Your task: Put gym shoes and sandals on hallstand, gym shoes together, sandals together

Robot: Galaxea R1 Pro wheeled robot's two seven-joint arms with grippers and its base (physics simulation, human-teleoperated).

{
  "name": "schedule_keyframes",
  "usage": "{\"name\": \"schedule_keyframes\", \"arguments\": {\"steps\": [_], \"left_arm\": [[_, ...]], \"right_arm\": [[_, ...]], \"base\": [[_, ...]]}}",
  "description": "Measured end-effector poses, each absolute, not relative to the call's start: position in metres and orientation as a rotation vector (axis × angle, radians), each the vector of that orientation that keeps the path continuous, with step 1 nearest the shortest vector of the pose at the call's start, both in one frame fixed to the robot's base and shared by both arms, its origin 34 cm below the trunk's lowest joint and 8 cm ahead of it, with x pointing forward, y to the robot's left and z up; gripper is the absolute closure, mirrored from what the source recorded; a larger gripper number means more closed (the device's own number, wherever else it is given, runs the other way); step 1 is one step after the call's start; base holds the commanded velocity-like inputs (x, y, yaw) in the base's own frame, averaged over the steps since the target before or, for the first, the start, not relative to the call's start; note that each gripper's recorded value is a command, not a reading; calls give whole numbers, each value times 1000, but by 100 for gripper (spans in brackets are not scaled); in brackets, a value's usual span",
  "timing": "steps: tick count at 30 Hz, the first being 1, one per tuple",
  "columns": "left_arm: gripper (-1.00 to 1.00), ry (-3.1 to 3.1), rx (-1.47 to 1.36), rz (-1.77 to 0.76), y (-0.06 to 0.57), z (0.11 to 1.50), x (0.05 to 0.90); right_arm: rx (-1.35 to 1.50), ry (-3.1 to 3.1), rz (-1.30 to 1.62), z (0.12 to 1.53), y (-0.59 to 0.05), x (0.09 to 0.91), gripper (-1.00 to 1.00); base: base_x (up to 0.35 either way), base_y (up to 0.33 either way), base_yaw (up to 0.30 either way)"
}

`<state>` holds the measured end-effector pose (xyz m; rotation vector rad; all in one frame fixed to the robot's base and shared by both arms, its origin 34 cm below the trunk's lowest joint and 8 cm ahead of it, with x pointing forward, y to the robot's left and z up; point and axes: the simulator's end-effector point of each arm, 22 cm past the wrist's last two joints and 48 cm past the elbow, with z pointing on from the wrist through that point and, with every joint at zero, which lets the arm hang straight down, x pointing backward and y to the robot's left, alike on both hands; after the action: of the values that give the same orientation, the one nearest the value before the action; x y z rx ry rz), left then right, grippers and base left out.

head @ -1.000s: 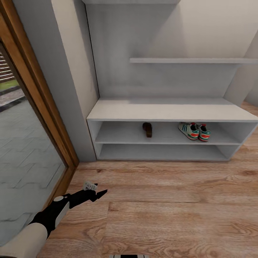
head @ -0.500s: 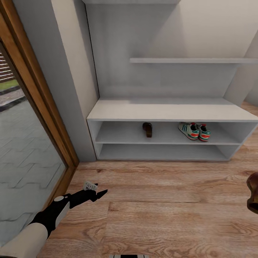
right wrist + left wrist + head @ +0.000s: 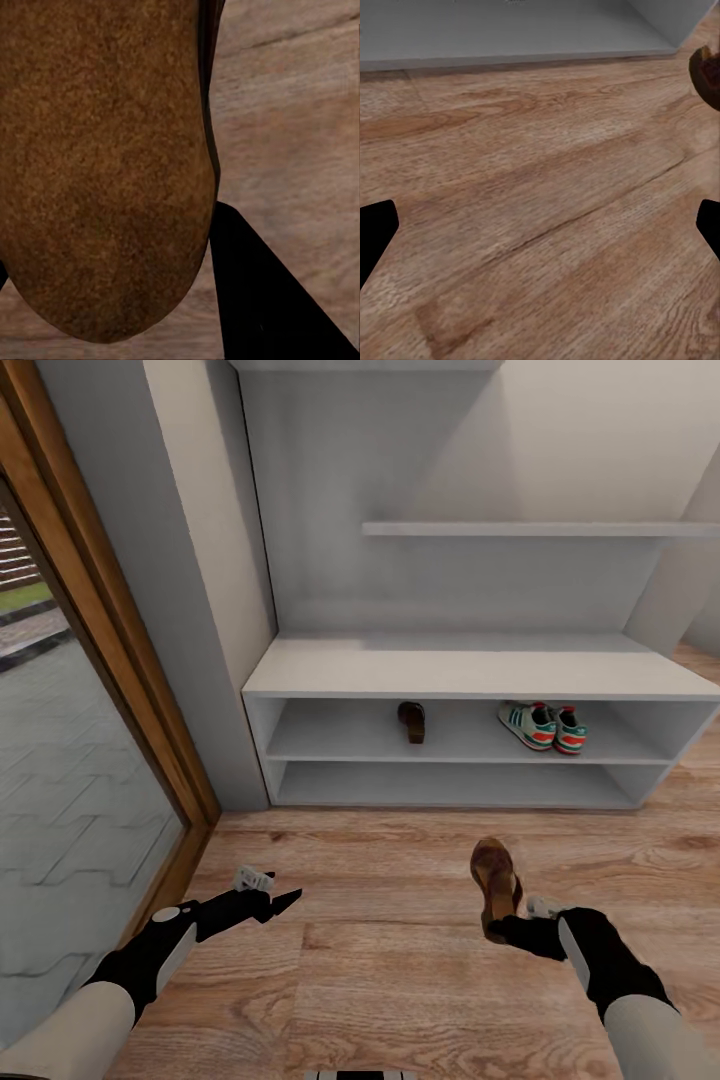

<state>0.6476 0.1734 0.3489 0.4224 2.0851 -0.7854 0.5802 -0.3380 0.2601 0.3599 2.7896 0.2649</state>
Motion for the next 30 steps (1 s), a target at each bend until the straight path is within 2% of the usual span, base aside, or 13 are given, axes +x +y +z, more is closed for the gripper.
{"name": "schedule_keyframes", "arguments": {"steps": [4, 8, 15, 26, 30], "left_arm": [[-100, 2085, 422, -785, 173, 349, 648], [-100, 2084, 422, -786, 173, 349, 648], [-100, 2084, 421, -787, 172, 349, 648], [-100, 2080, 419, -801, 163, 350, 647], [-100, 2080, 419, -802, 163, 349, 647]], "right_arm": [[333, 2822, 357, 258, -288, 580, 100], [228, 2833, 287, 270, -253, 606, 100], [158, 2785, 195, 315, -243, 664, 100], [145, 2768, 195, 322, -238, 674, 100], [58, 2727, 166, 327, -230, 684, 100]], "base": [[0, 0, 0], [0, 0, 0], [0, 0, 0], [0, 0, 0], [0, 0, 0]]}}
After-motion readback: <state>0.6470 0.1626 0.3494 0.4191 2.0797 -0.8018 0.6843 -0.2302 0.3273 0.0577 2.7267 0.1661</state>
